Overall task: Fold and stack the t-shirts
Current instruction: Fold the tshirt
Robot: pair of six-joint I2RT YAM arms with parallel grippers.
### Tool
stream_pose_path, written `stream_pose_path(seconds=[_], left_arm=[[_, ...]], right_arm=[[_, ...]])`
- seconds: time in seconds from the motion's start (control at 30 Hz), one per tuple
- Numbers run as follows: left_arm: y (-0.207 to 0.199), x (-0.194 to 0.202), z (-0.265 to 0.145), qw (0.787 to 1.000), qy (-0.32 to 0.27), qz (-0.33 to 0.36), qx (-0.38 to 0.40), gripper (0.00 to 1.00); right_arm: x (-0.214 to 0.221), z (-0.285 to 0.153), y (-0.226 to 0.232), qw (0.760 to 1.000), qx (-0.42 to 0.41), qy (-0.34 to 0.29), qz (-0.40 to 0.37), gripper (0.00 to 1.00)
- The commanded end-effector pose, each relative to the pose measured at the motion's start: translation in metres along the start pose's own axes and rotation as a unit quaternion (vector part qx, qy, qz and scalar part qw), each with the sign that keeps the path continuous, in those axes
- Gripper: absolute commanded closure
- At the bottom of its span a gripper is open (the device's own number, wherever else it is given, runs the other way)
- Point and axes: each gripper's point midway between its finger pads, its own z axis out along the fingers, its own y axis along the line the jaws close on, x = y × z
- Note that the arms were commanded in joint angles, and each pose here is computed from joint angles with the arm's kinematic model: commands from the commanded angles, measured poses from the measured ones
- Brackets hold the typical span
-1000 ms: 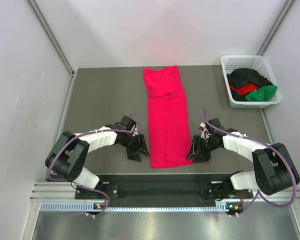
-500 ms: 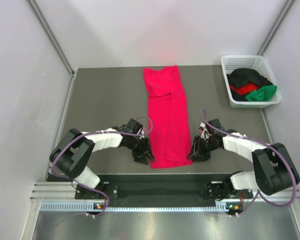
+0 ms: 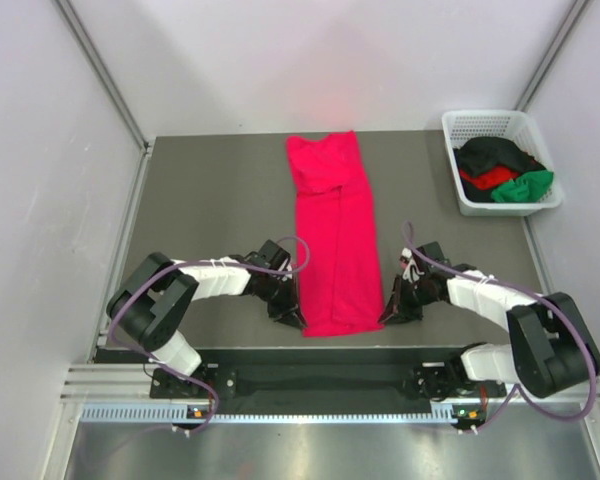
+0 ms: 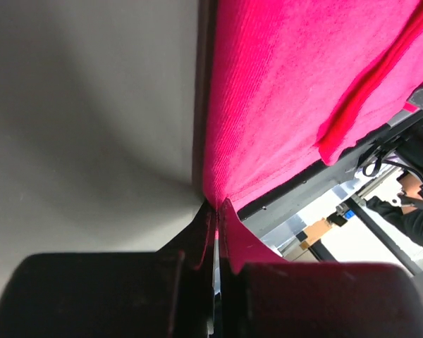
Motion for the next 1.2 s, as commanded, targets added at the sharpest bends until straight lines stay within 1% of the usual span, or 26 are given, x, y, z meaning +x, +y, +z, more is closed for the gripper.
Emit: stream_pose_path(seconds=[0.0, 0.23, 0.37, 0.4, 0.53, 0.67, 0.8, 0.9, 1.0, 1.17], left_arm=[[0.011, -0.014, 0.005, 0.999, -0.036, 0.014, -0.033, 1.00], [0.011, -0.028, -0.011, 0.997, -0.059, 0.031, -0.046, 1.00], [0.009, -0.044, -0.027, 0.995, -0.087, 0.035, -0.046, 1.00], [0.005, -0.054, -0.034, 0.993, -0.101, 0.040, -0.040, 1.00], [-0.013, -0.074, -0.050, 0.989, -0.131, 0.063, -0.018, 1.00], [-0.033, -0.077, -0.056, 0.987, -0.134, 0.082, 0.012, 1.00], [-0.049, -0.080, -0.066, 0.985, -0.138, 0.097, 0.030, 1.00], [-0.063, -0.089, -0.077, 0.980, -0.158, 0.117, 0.036, 1.00], [-0.078, -0.101, -0.092, 0.973, -0.183, 0.134, 0.046, 1.00], [-0.101, -0.130, -0.113, 0.961, -0.220, 0.155, 0.065, 1.00]], right_arm=[[-0.001, -0.007, 0.000, 0.999, 0.004, -0.025, -0.026, 1.00], [0.002, -0.022, -0.002, 0.998, 0.020, -0.038, -0.053, 1.00], [-0.002, -0.030, 0.005, 0.995, 0.012, -0.049, -0.083, 1.00], [-0.003, -0.032, 0.007, 0.995, 0.011, -0.054, -0.088, 1.00], [-0.012, -0.038, 0.018, 0.992, -0.004, -0.071, -0.108, 1.00], [-0.021, -0.045, 0.042, 0.987, -0.047, -0.081, -0.129, 1.00], [-0.030, -0.051, 0.047, 0.985, -0.051, -0.088, -0.138, 1.00], [-0.041, -0.058, 0.057, 0.982, -0.063, -0.102, -0.144, 1.00], [-0.060, -0.069, 0.068, 0.977, -0.073, -0.129, -0.150, 1.00], [-0.108, -0.088, 0.092, 0.964, -0.093, -0.192, -0.161, 1.00]])
